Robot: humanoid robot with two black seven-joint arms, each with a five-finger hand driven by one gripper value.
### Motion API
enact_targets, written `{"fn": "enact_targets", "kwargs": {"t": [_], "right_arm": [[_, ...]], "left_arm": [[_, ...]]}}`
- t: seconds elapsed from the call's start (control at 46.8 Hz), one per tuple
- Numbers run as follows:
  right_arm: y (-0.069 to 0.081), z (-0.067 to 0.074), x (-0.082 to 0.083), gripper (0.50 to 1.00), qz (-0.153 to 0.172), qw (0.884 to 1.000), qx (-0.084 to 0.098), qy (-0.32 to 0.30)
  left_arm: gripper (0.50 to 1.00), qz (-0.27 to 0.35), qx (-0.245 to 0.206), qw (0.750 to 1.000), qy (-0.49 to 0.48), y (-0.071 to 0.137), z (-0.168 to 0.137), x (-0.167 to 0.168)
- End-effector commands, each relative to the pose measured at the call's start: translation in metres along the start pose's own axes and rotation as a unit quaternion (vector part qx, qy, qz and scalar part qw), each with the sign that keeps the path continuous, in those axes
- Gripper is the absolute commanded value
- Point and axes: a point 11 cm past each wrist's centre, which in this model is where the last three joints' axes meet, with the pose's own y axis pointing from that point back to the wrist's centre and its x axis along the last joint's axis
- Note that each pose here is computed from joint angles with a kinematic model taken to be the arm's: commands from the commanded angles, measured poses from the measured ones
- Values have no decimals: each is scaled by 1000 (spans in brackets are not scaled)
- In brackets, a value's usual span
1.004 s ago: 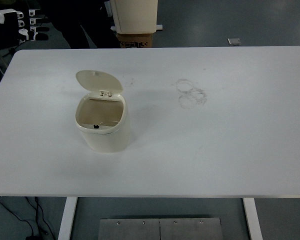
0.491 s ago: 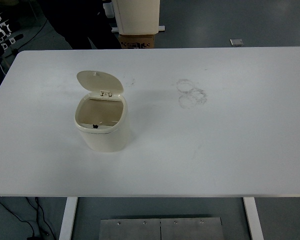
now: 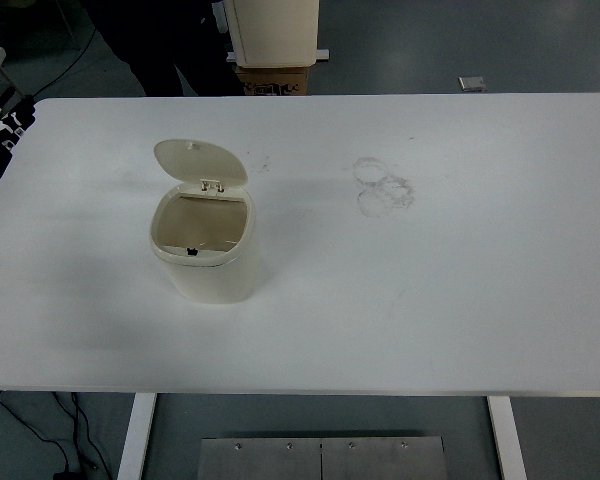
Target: Open trash bin
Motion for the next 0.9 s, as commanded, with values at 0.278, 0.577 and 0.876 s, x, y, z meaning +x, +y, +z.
{"fn": "enact_targets", "kwargs": {"t": [0.278, 0.577, 0.876], "right_arm": [[0, 0, 0, 991, 0, 1000, 0, 0], [0, 0, 0, 991, 0, 1000, 0, 1], [0, 0, 0, 991, 0, 1000, 0, 2]], "left_arm": [[1000, 13, 5, 1000, 13, 8, -9, 10], [1000, 20, 12, 1000, 13, 15, -16, 16], [1000, 21, 12, 1000, 10, 16, -14, 18]]}}
